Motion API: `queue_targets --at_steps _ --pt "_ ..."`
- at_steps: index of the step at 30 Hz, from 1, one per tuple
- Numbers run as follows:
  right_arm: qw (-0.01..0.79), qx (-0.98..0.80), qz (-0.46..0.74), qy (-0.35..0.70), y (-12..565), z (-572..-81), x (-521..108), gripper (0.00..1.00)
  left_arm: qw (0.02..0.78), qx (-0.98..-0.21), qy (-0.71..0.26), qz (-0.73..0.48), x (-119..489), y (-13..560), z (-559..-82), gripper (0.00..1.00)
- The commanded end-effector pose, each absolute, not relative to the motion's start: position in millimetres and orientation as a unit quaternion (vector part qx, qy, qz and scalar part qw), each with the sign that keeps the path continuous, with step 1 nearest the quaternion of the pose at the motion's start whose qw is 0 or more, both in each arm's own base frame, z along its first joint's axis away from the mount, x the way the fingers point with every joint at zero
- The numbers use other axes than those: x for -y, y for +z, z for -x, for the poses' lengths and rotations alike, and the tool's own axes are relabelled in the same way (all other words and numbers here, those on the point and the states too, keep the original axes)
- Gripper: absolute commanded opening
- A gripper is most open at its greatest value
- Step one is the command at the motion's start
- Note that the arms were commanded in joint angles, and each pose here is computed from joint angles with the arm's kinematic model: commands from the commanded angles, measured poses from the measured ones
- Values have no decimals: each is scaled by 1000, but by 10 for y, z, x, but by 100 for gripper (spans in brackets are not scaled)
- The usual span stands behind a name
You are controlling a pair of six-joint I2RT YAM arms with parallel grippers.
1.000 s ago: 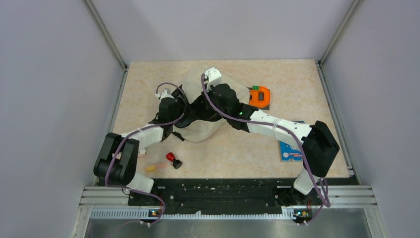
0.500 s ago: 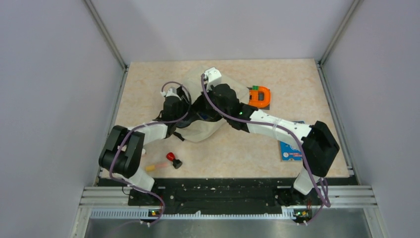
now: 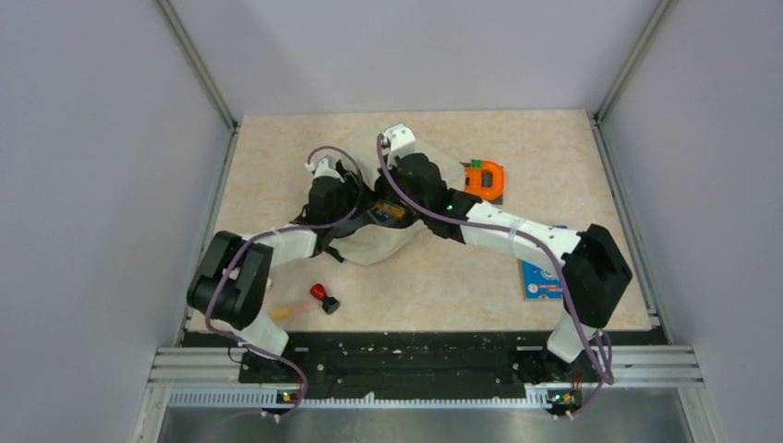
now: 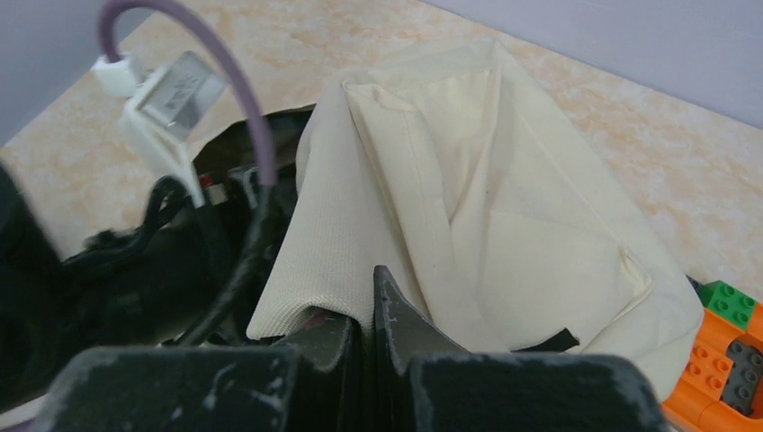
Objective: Pack the student bag
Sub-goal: Place the book in the student bag, then move the book to the center of the board.
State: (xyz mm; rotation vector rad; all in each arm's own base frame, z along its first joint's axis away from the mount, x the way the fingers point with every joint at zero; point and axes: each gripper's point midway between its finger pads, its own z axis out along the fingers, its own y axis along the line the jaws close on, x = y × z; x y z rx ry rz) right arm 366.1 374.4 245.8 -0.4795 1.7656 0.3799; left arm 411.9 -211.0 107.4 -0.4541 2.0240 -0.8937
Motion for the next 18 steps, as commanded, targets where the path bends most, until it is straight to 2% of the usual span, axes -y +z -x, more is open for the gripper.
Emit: queue_targets --at_steps 1,6,10,16,18 --pt "600 -764 165 174 2689 -3941 -3647 0 501 -776 -349 159 1942 1519 -4022 59" --pt "557 -806 125 159 2327 -4318 -3357 0 517 -780 -320 150 1734 1590 -3717 64" --pt "516 -840 75 150 1967 -4685 -2993 9 517 -788 -300 148 1599 1558 -3505 65" --pt "457 -870 95 159 1565 -4799 -2848 27 505 -789 -330 115 1709 1680 -3353 67" --pt "450 -869 118 169 1578 -4721 -2871 47 500 -788 -344 104 1779 1726 -3356 67"
